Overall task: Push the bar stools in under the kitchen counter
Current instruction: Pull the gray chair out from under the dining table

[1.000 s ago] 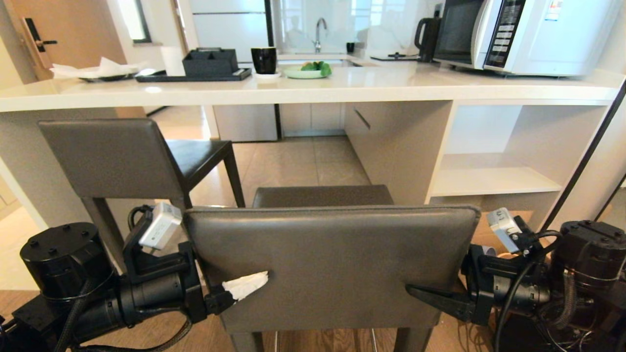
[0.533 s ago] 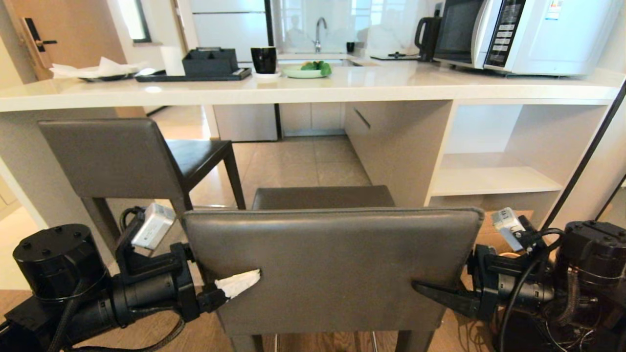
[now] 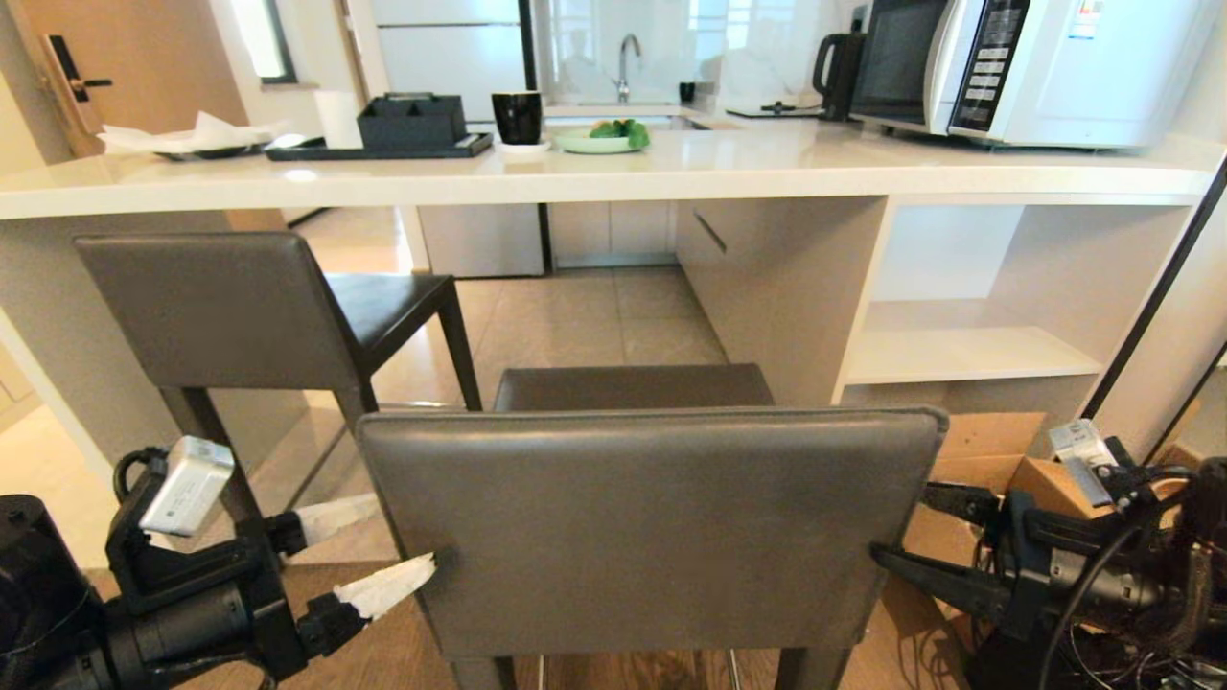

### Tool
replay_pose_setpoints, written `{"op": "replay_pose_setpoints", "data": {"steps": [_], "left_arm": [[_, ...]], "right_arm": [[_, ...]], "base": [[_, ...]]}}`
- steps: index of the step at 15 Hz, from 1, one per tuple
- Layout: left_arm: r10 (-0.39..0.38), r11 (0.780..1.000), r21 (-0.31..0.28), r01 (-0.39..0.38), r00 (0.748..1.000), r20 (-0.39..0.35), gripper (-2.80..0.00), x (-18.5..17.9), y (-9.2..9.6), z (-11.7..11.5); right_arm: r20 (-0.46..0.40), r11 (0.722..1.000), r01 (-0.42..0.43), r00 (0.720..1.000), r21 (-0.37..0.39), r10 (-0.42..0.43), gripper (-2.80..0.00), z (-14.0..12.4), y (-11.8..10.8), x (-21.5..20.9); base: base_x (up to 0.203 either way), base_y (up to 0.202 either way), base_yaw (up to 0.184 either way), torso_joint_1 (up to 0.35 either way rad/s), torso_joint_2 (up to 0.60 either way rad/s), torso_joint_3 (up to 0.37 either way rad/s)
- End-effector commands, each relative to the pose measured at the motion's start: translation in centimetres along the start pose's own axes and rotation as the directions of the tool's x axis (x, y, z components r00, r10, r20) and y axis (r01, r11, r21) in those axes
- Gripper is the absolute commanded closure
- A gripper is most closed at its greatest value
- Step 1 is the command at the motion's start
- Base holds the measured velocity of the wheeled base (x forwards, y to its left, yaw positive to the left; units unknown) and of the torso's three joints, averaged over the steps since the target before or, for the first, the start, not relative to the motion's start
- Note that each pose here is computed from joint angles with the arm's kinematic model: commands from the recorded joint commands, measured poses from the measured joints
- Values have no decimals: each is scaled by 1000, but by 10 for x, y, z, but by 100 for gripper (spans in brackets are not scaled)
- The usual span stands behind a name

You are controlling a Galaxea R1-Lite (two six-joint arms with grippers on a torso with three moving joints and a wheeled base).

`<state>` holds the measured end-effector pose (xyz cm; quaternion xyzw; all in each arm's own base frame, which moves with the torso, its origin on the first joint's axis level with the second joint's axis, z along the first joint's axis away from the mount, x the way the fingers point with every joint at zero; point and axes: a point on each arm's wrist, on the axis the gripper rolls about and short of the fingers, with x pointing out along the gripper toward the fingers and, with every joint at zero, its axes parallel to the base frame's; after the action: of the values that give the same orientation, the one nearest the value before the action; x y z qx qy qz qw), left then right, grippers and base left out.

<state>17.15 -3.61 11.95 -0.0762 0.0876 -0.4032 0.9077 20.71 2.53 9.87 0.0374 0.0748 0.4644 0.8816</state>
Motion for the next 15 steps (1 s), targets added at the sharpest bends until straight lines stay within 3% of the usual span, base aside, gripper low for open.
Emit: {"op": "replay_pose_setpoints", "data": {"steps": [1,5,9,12,14,15], "left_arm": [[17,999,30,-19,999,48,-280,-17,-10,5],[12,1000,-1,-12,981,193,-280,-45,-35,25],[32,999,-8,-31,967,254,-280,-71,-57,27],[79,996,3,-84,953,292,-280,-92,-73,24],[190,982,-40,-187,936,295,-280,-104,-82,23],[268,963,-75,-257,919,288,-280,-110,-85,23]], "right_arm": [[0,1000,25,1000,10,-25,-280,-4,5,-12],[49,994,106,993,-16,-105,-280,6,14,-36],[160,976,215,963,29,-217,-280,30,27,-61],[233,933,354,904,63,-358,-280,41,40,-79],[272,882,463,841,85,-468,-280,45,52,-87],[288,853,513,806,97,-518,-280,46,59,-91]], "base": [[0,0,0,0,0,0],[0,0,0,0,0,0],[0,0,0,0,0,0],[0,0,0,0,0,0],[0,0,0,0,0,0],[0,0,0,0,0,0]]}}
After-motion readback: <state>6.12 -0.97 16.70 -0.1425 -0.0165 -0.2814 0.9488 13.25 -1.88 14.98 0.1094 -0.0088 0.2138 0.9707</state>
